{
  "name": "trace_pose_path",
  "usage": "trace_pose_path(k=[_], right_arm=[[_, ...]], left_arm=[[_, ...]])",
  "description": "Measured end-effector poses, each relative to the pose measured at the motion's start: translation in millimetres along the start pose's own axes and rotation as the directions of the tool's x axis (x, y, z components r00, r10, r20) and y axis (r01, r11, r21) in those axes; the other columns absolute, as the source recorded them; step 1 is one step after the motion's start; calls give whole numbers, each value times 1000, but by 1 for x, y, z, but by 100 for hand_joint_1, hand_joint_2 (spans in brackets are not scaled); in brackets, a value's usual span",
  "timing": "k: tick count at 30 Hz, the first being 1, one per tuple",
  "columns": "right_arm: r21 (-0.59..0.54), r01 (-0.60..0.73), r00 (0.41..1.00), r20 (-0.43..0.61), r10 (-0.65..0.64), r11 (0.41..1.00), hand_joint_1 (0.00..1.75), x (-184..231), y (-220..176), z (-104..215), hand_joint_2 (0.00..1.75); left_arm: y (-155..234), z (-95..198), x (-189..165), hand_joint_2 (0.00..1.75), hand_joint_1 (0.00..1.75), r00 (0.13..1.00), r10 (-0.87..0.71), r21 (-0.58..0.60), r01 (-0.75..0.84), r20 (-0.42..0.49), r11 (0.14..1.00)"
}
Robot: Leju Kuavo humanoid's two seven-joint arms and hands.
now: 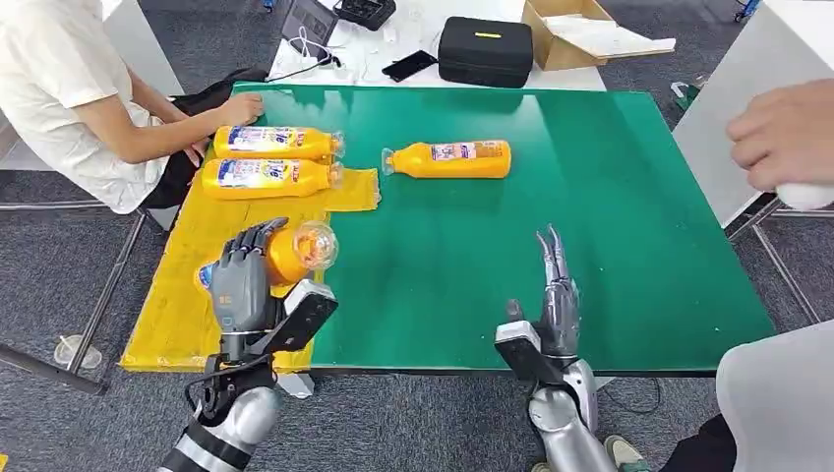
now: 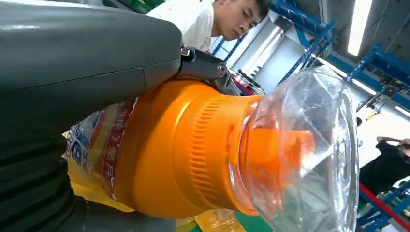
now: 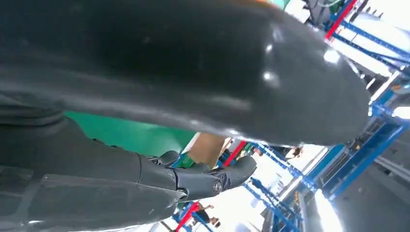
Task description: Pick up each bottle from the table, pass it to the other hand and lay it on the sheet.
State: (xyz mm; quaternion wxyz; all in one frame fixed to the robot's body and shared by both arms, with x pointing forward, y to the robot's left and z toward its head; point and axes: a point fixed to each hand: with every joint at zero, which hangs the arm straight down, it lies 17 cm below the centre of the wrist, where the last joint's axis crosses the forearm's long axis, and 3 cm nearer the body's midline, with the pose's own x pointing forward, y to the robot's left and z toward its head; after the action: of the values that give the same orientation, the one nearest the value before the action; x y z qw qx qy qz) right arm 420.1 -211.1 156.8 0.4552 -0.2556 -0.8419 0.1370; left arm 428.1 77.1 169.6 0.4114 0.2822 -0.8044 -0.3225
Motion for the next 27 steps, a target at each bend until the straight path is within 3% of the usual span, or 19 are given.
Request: trace_pose_path(k=[3,7,10,16,22,25,26,27], right_arm=[[-29,-2,1000,-15,2,1000,0,-4,-10,1,0],[-47,28,999,-40,-30,999,0,-14,-20,6,0],[-42,57,998,-38,-59,997,0,-14,-19,7,0],[-39,89,995,-51,-91,995,0,-16,-11,12,0],[-33,99,992,-69,-101,995,0,-21,-6,16,0],[-31,102,992,-73,-104,994,0,-22,-4,15,0],[-29,104,992,-75,-106,994,0,-23,-3,15,0],[-27,104,991,-76,-106,994,0,-23,-2,16,175]], left_arm=[[-16,2,-14,175,175,998,-21,-92,16,-53,996],[-57,9,-56,175,175,988,-86,-329,39,-130,943],[-76,5,-86,175,175,983,-123,-456,48,-137,889],[-98,8,-122,175,175,978,-106,-598,-24,-180,801],[-101,11,-141,175,175,969,-116,-637,-51,-217,769],[-104,16,-153,175,141,960,-173,-660,-16,-220,751],[-105,18,-156,175,84,957,-187,-670,-9,-221,743],[-107,21,-158,175,26,955,-197,-681,-7,-221,732]])
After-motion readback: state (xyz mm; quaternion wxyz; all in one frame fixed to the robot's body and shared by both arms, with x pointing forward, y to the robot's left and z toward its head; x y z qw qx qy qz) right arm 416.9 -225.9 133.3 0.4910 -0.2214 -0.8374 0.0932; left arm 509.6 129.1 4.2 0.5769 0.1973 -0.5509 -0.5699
